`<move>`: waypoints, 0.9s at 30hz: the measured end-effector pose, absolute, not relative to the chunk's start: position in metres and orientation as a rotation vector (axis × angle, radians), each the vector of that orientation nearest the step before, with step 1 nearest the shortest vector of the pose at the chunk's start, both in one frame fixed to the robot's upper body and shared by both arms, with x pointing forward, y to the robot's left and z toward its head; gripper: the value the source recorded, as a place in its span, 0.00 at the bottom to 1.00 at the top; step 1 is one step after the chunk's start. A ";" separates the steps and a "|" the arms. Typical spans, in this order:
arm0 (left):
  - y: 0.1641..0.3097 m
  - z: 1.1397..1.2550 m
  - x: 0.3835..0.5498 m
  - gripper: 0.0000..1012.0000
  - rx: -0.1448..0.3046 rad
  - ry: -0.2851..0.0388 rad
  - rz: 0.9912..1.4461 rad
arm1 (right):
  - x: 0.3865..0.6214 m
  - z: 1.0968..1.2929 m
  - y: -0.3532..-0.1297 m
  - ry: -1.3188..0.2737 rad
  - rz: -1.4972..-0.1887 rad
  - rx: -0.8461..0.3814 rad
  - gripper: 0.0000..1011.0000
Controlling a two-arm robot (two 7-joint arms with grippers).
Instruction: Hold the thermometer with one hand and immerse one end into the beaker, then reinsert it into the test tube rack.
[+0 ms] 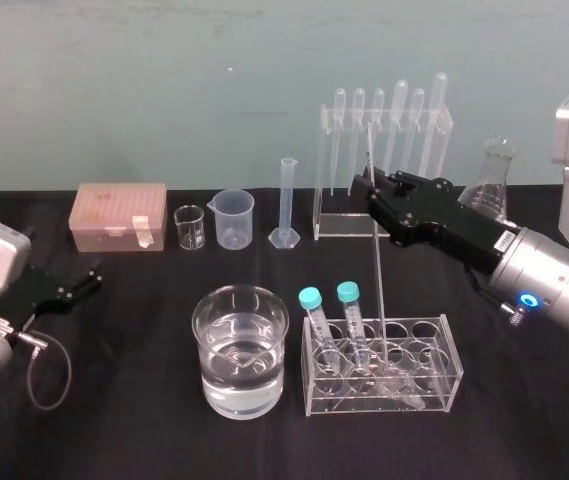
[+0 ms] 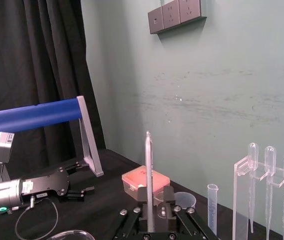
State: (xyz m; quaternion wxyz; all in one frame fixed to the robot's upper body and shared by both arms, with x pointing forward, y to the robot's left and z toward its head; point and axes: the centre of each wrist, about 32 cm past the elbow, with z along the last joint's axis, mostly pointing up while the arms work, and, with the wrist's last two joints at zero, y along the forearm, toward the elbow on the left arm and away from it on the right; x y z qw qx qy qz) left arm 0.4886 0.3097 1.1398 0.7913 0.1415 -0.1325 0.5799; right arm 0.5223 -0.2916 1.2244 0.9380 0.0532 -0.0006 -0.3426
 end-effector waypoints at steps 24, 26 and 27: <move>0.310 1.140 0.489 1.00 0.304 -0.285 1.248 | 0.521 1.225 -0.291 -0.002 -0.707 0.140 0.96; 0.310 1.140 0.489 1.00 0.305 -0.285 1.248 | 0.520 1.227 -0.291 -0.016 -0.743 0.182 0.99; 0.310 1.140 0.489 1.00 0.304 -0.285 1.248 | 0.520 1.228 -0.292 -0.020 -0.763 0.199 0.99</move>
